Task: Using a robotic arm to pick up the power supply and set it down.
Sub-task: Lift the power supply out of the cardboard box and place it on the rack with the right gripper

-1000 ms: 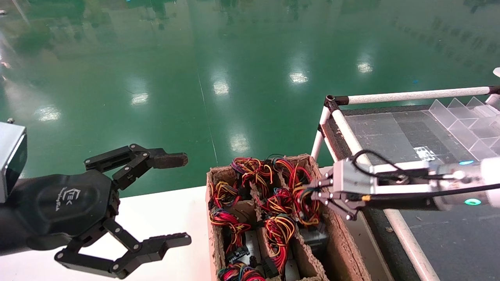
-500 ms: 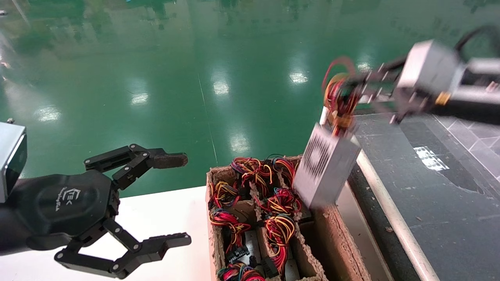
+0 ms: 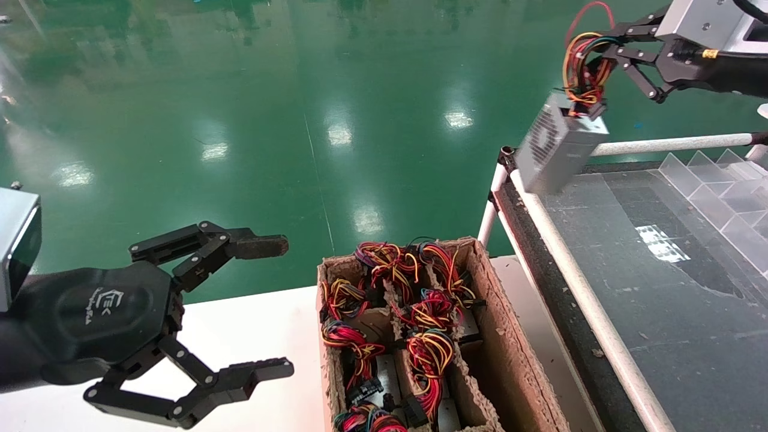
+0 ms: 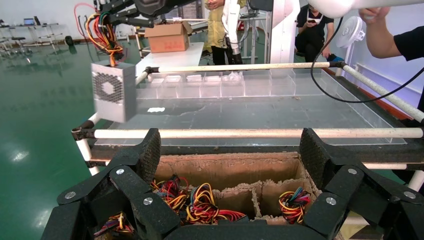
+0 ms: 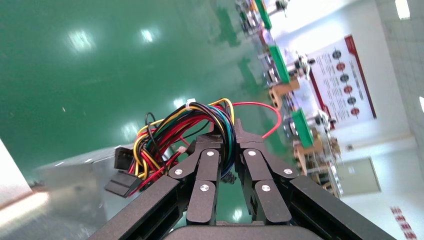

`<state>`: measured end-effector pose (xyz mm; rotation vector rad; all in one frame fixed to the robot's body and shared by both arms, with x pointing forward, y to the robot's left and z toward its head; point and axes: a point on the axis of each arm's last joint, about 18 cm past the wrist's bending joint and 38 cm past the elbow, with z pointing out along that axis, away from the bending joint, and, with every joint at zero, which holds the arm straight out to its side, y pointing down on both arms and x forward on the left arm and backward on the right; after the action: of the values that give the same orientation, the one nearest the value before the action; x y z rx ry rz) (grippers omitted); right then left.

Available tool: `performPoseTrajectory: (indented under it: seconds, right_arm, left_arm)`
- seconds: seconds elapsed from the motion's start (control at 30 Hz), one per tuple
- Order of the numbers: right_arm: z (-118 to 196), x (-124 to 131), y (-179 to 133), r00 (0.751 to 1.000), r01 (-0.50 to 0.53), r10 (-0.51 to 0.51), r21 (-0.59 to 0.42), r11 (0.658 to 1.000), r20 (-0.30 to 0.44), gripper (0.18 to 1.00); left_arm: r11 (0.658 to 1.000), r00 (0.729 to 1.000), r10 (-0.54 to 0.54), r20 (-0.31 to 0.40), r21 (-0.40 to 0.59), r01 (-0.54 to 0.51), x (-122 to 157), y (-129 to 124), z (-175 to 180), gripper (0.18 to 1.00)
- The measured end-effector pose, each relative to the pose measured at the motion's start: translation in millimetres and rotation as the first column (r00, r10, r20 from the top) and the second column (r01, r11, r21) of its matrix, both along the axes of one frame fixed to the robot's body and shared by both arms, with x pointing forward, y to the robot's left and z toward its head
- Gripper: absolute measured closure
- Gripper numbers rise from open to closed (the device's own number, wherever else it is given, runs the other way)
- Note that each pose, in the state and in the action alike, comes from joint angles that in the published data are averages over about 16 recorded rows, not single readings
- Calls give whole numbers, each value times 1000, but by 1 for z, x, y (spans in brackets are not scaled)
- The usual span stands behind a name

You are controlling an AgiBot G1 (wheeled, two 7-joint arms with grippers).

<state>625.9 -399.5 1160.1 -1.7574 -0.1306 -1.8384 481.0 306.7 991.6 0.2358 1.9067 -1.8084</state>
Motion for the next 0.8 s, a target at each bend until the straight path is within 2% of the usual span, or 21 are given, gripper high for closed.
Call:
performPoseTrajectory:
  seconds: [0.37, 0.8]
  right_arm:
    - [-11, 33, -33, 993, 113, -112, 6, 994, -36, 952]
    - [-30, 69, -30, 979, 192, -189, 35, 981, -80, 952]
  left_arm:
    - [1000, 1000, 0, 0, 0, 0, 0, 0, 0, 184]
    - [1000, 1000, 0, 0, 0, 0, 0, 0, 0, 184]
